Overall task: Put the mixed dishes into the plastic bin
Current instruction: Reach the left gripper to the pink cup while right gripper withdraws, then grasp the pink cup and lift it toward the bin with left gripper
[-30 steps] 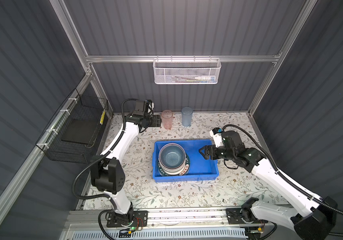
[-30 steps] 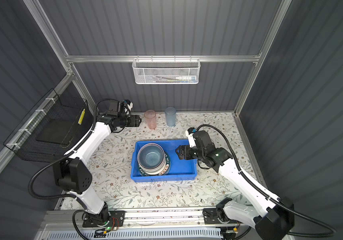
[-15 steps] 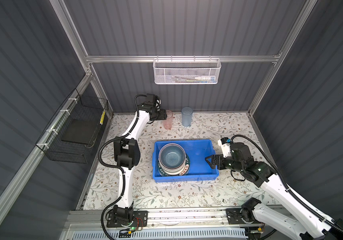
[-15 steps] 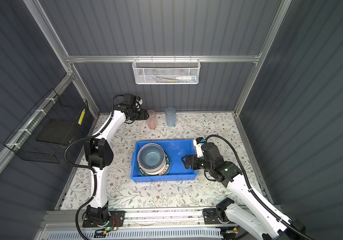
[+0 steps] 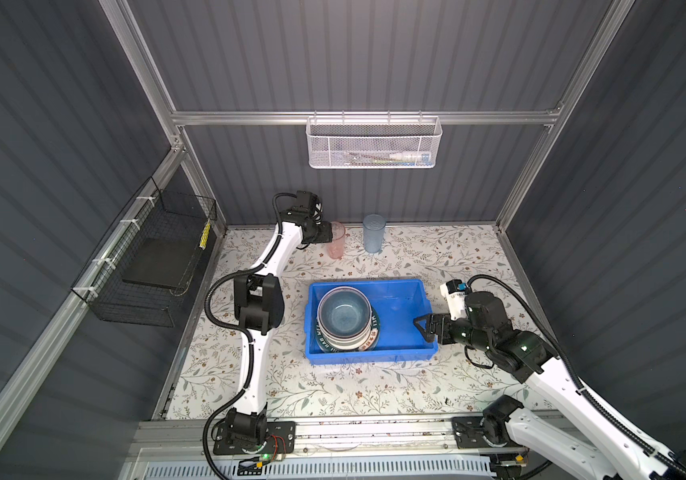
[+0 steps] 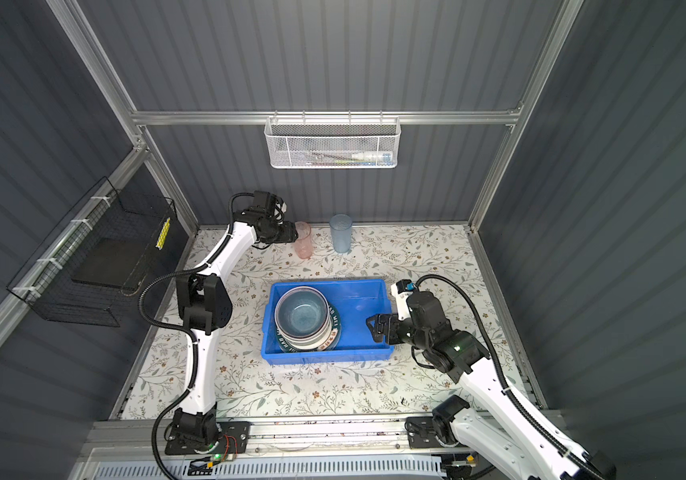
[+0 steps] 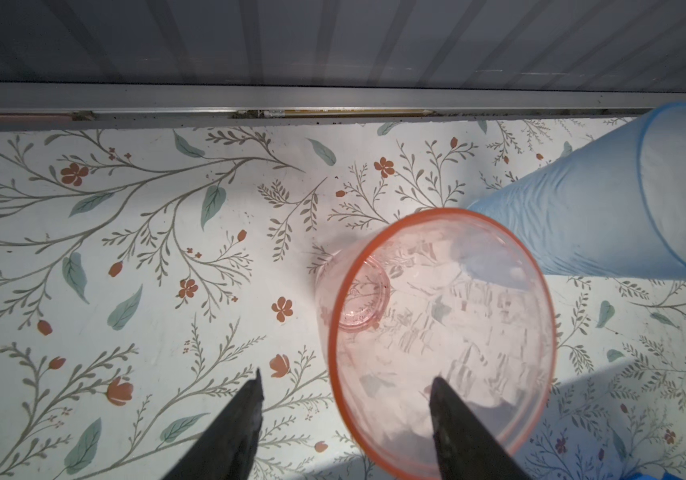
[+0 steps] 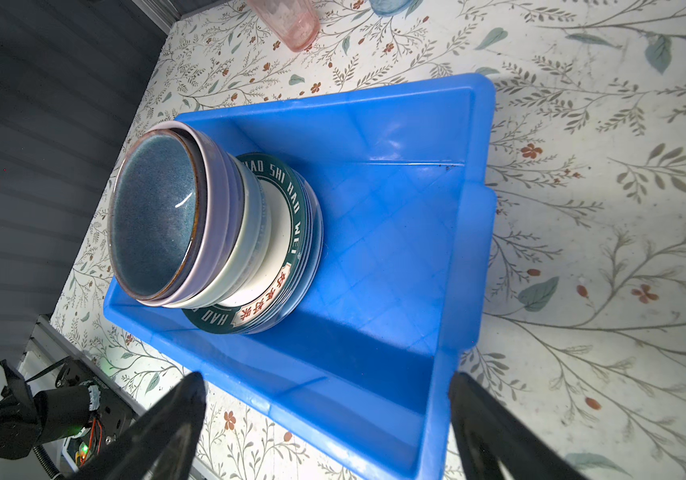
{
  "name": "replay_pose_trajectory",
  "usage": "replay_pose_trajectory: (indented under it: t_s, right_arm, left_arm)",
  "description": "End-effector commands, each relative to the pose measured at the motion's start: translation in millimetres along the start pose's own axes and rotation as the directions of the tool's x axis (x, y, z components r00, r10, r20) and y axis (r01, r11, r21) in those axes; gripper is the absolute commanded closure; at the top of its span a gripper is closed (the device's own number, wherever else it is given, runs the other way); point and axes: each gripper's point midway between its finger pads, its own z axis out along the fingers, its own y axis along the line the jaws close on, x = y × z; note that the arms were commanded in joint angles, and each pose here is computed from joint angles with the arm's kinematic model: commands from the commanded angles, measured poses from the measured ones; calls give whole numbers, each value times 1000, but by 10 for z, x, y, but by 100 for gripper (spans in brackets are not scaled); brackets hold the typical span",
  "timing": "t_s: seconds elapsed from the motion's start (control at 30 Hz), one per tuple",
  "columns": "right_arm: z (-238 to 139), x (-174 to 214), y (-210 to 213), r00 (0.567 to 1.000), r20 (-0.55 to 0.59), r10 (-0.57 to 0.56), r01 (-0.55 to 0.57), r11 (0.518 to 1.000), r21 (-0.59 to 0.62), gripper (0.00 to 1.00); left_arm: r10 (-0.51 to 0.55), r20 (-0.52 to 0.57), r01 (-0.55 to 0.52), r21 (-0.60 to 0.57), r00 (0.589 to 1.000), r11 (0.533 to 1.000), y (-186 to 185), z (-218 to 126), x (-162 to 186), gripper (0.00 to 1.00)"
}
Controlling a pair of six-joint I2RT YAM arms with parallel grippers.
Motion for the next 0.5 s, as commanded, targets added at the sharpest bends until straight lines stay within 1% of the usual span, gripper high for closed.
replay_pose_trajectory:
  t_s: [0.0, 0.07, 0.13, 0.3, 0.47]
  right_arm:
    - [13, 49, -67, 1000, -7, 16, -16, 1000, 23, 8]
    - [31, 60, -72, 1000, -8, 23, -23, 999, 21, 8]
    - [56, 81, -81, 999, -13, 32, -32, 999, 20, 8]
    - [95, 81, -71, 999, -18, 42, -41, 999, 13, 8]
    - [136, 73, -38, 999, -22, 42, -42, 999, -6, 8]
  left_arm:
    - [-5, -21, 4, -23, 1000, 1000, 87, 82, 65, 37]
    - [-6, -26, 5, -23, 1000, 1000, 95, 91, 85, 39]
    - [-7, -34, 6, -24, 999, 1000, 95, 86, 116, 44]
    - [-2, -49, 0, -26, 999, 1000, 106, 61, 196, 61]
    - [8, -82, -11, -41, 997, 999, 150, 91, 316, 80]
